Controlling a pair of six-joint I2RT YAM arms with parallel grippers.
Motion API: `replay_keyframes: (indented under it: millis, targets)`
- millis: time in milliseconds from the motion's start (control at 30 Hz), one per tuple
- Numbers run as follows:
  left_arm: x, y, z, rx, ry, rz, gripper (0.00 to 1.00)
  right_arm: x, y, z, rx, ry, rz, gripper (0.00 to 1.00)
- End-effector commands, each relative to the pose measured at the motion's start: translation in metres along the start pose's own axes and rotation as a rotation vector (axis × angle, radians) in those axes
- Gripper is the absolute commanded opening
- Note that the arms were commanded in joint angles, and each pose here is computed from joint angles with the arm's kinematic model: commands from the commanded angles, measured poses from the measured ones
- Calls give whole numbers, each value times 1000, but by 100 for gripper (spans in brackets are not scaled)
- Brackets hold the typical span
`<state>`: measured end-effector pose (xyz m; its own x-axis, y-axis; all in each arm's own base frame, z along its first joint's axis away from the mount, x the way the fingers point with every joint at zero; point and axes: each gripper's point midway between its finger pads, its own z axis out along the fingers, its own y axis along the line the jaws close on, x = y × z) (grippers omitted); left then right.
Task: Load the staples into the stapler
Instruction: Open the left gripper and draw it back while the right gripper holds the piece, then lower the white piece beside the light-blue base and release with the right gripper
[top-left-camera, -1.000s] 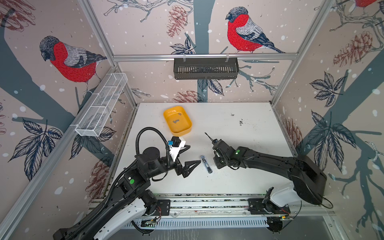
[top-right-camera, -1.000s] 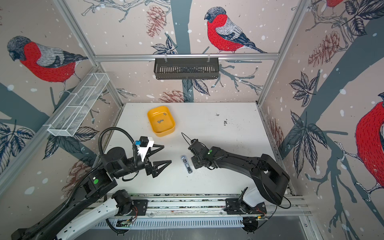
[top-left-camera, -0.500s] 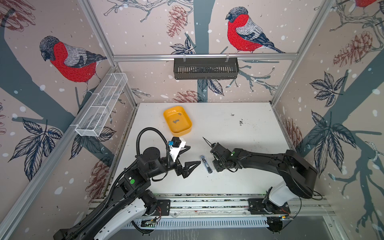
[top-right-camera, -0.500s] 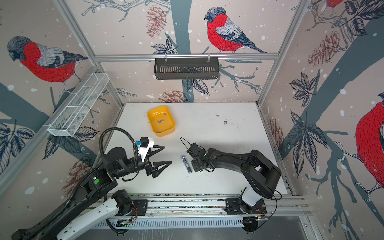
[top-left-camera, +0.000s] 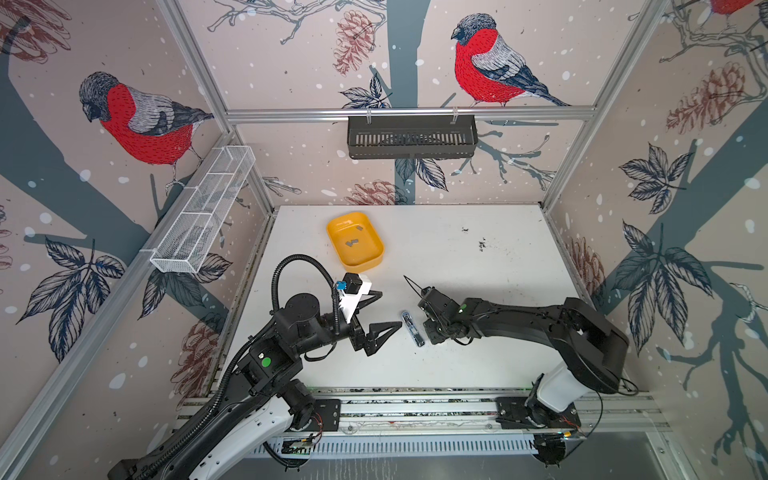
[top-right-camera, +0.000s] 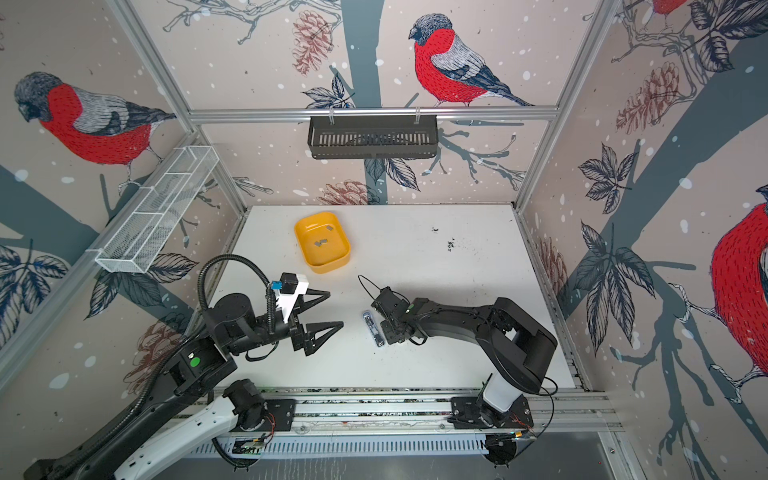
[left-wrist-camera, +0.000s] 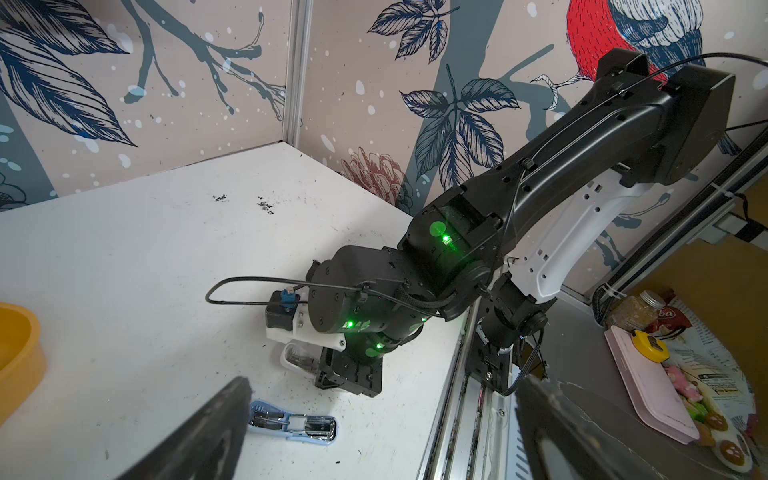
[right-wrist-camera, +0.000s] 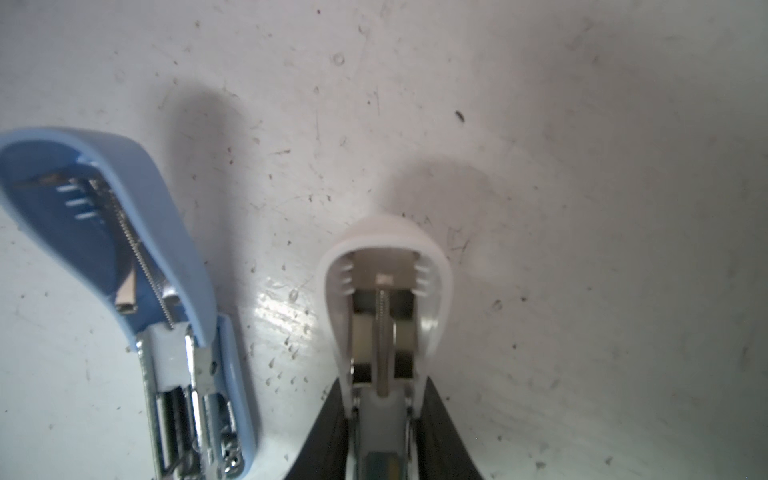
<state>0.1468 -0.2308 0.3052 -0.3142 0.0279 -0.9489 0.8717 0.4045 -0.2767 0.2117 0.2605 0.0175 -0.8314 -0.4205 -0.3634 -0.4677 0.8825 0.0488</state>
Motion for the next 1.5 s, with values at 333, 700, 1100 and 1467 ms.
replay_keyframes:
  millis: [333, 700, 1100, 1467]
  targets:
    - [-9, -1, -2, 6, -36, 18, 99, -1, -1, 0, 24, -15, 17, 39]
    - [-12, 9, -8, -52, -68, 13, 99, -21, -3, -32, -14, -180, 66, 44]
    - [-23, 32, -28, -213, -152, -19, 99, -75, -1, -86, -94, -468, 103, 46]
    - [-8, 95, -34, -560, -101, -132, 97, -99, -8, -115, -97, -566, 107, 47]
